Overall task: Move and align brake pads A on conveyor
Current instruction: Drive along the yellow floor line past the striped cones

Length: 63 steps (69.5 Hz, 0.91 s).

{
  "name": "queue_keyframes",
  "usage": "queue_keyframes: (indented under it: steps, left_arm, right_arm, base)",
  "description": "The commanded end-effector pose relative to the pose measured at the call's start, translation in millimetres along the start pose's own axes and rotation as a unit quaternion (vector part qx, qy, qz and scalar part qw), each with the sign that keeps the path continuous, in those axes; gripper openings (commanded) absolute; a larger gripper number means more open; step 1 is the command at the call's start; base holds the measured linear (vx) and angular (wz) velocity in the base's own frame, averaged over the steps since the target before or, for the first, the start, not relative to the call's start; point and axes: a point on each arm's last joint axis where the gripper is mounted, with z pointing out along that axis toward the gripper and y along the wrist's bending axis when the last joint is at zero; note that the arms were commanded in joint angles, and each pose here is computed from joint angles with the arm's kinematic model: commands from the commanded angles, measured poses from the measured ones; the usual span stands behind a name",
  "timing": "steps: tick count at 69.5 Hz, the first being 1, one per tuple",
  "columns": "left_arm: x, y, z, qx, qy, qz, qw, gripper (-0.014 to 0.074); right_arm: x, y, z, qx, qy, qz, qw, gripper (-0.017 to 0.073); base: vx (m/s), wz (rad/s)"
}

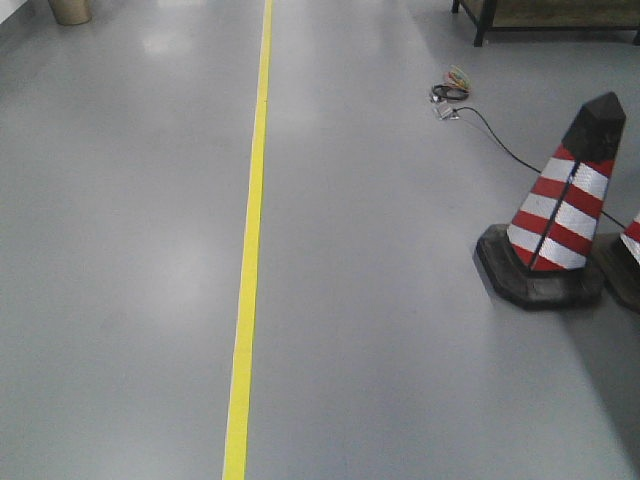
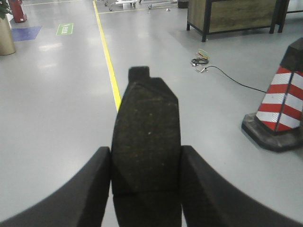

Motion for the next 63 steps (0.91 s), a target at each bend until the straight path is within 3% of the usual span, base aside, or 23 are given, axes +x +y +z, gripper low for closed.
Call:
queue_keyframes:
  steps: [1,63]
  left_arm:
    - [-17.0,-0.8,-2.9,0.005,-0.056,-0.002,0.998,-0.0006]
    - [-17.0,-0.8,-2.9,0.005,-0.056,-0.002,0.998,-0.0006]
  right_arm:
    - [-18.5,-0.5,-2.5,0.003,-0.060,-0.002,0.998,-0.0010]
    - [-18.4,-0.5,-2.5,0.003,-0.060,-0.002,0.998,-0.0010]
  base:
    - [0.74,0.02]
    - [0.63,-0.05]
